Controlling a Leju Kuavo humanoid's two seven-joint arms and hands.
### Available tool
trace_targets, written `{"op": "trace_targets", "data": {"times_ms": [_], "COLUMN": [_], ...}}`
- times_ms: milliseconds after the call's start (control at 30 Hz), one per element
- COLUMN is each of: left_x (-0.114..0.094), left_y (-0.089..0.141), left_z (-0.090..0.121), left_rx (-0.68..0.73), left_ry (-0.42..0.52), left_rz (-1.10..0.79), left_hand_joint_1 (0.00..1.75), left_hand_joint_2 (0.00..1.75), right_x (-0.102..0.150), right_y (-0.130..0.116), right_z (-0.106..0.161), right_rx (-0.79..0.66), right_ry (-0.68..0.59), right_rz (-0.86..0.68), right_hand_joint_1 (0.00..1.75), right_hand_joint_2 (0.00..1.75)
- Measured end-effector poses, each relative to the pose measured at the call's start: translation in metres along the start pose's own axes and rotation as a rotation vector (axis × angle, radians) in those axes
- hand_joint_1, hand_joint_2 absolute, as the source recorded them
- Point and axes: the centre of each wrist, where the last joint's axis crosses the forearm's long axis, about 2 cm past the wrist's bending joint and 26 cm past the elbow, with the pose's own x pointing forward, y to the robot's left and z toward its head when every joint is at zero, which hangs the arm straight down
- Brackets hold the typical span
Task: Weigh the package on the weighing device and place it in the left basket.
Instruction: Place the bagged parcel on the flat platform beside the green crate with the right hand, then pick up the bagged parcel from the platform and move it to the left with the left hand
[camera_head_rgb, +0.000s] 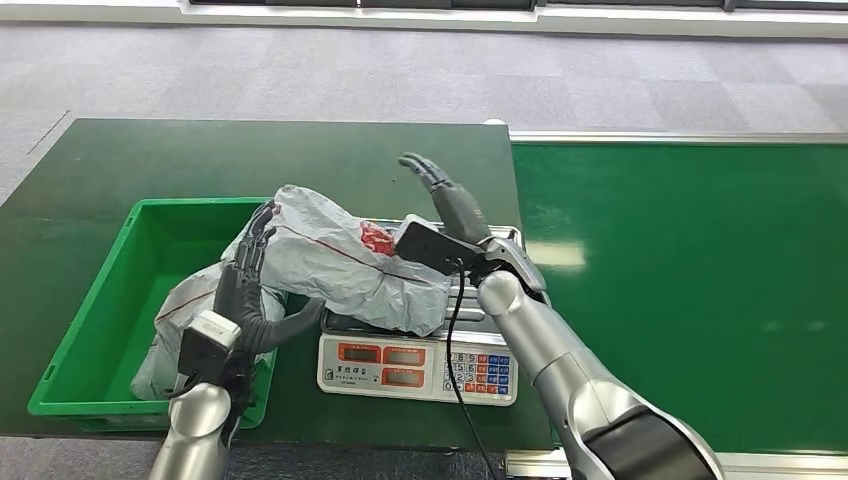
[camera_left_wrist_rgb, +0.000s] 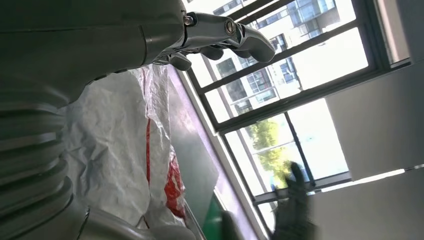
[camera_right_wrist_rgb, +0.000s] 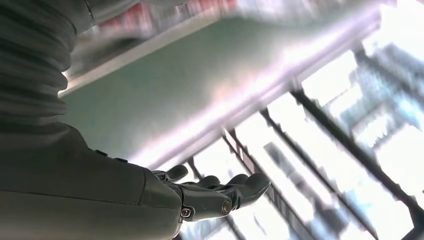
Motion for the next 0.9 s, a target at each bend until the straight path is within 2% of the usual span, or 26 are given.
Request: {"op": "trace_targets", "data": {"times_ms": [67,200,267,367,433,467,500,567,600,633,767,900], "left_x": [-0.004,-0.008,-0.010,-0.014,-0.019,-0.022,-0.024,-0.030,-0.032,-0.034,-0.039,-0.040], "left_y": [0.001,0.002,0.000,-0.006,-0.013,-0.018,-0.024,-0.036,-0.043,-0.050,-0.073,-0.083], "left_z": [-0.010,-0.020,-0.027,-0.041,-0.050,-0.055,-0.059,-0.065,-0.067,-0.068,-0.069,-0.071], "left_rx": [-0.015,-0.033,-0.054,-0.106,-0.186,-0.240,-0.295,-0.390,-0.433,-0.474,-0.589,-0.635], "left_ry": [0.014,0.033,0.062,0.123,0.174,0.208,0.242,0.303,0.329,0.352,0.403,0.415], "left_rz": [-0.030,-0.060,-0.105,-0.204,-0.264,-0.292,-0.319,-0.369,-0.395,-0.422,-0.537,-0.628], "left_hand_joint_1": [0.00,0.00,0.00,0.00,0.00,0.13,0.47,1.34,1.64,1.75,1.75,1.75], "left_hand_joint_2": [1.75,1.75,1.75,1.75,1.75,1.75,1.75,1.75,1.75,1.75,1.75,1.75], "right_x": [0.007,0.014,0.017,0.013,0.006,0.004,0.003,0.003,0.004,0.004,0.006,0.012], "right_y": [-0.007,-0.019,-0.024,-0.031,-0.033,-0.033,-0.034,-0.036,-0.037,-0.036,-0.034,-0.033], "right_z": [0.009,0.026,0.041,0.079,0.111,0.125,0.137,0.148,0.151,0.152,0.157,0.162], "right_rx": [-0.172,-0.338,-0.516,-0.862,-0.996,-1.034,-1.058,-1.070,-1.066,-1.059,-1.038,-1.017], "right_ry": [-0.047,-0.099,-0.147,-0.145,-0.103,-0.090,-0.082,-0.082,-0.081,-0.076,-0.058,-0.058], "right_rz": [0.018,0.036,0.037,-0.028,-0.093,-0.109,-0.113,-0.081,-0.063,-0.053,-0.073,-0.061], "right_hand_joint_1": [0.00,0.00,0.00,0.00,0.00,0.00,0.00,0.00,0.00,0.00,0.00,0.00], "right_hand_joint_2": [1.75,1.75,1.75,1.75,1.75,1.75,1.75,1.75,1.75,1.75,1.75,1.75]}}
